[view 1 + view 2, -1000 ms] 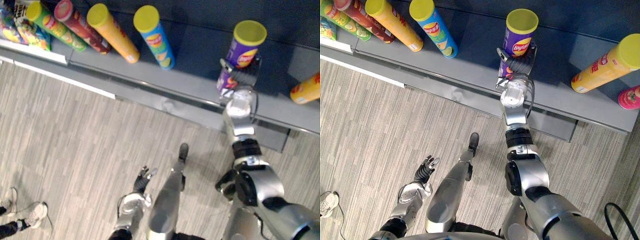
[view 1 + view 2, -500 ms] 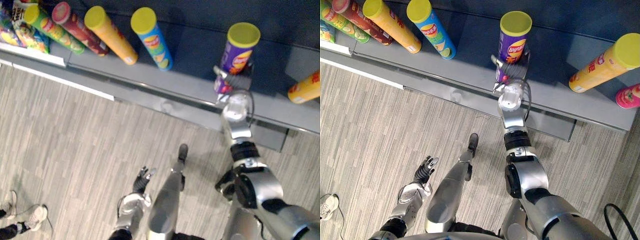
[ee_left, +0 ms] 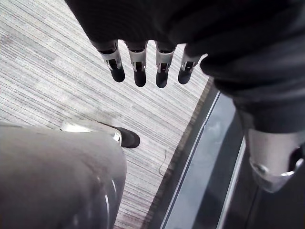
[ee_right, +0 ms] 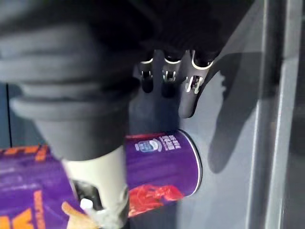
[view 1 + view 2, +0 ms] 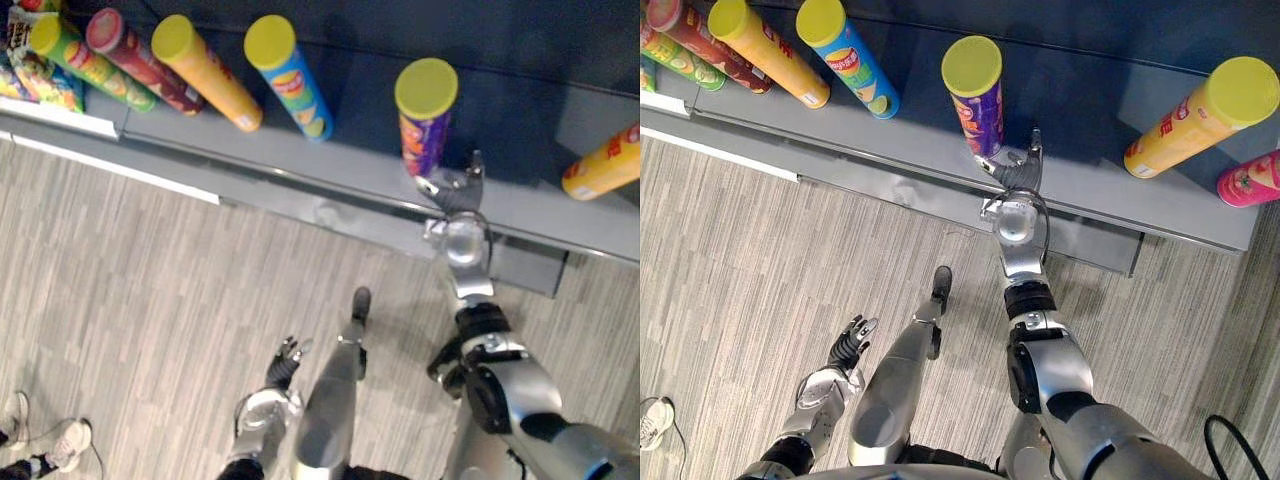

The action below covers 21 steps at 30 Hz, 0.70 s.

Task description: Put the gum and the chips on the shelf.

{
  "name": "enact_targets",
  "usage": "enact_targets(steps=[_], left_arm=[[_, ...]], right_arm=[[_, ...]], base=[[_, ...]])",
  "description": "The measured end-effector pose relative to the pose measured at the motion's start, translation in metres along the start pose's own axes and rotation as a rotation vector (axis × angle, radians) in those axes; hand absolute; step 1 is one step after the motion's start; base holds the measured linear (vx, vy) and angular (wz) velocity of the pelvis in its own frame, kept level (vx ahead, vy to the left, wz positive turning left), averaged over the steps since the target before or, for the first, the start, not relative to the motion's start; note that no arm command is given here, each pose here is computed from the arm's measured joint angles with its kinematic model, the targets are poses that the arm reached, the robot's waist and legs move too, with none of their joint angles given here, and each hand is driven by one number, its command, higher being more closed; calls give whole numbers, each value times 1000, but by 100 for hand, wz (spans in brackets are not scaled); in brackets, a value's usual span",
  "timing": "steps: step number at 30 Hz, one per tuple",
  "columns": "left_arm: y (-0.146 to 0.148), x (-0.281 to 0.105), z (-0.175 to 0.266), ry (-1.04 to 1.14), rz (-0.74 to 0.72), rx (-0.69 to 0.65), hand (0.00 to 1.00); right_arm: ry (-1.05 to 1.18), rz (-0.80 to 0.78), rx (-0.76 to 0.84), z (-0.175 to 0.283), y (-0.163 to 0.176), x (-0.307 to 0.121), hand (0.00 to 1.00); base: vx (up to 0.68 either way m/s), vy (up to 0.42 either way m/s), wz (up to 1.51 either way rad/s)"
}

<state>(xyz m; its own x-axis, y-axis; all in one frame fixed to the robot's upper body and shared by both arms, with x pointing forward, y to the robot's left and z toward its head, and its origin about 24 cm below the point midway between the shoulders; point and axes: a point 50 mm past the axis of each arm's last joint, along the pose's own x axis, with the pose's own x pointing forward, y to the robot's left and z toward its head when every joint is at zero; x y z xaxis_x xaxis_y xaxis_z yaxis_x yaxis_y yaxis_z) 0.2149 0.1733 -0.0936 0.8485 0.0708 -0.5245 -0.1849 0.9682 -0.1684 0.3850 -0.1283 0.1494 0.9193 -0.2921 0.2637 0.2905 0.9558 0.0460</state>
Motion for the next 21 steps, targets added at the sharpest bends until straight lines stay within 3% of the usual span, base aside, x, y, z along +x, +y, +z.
enact_targets(steps=[13,21], left_arm=[[2,0,-1,6,6,-4,0],[13,-2,-12,61,51,-10,0]], right_arm=[[78,18,0,-22,4,-14,0],[176,177,-97,-59,18,-51,0]], base=[[18,-28,-3],[15,-37,-13]])
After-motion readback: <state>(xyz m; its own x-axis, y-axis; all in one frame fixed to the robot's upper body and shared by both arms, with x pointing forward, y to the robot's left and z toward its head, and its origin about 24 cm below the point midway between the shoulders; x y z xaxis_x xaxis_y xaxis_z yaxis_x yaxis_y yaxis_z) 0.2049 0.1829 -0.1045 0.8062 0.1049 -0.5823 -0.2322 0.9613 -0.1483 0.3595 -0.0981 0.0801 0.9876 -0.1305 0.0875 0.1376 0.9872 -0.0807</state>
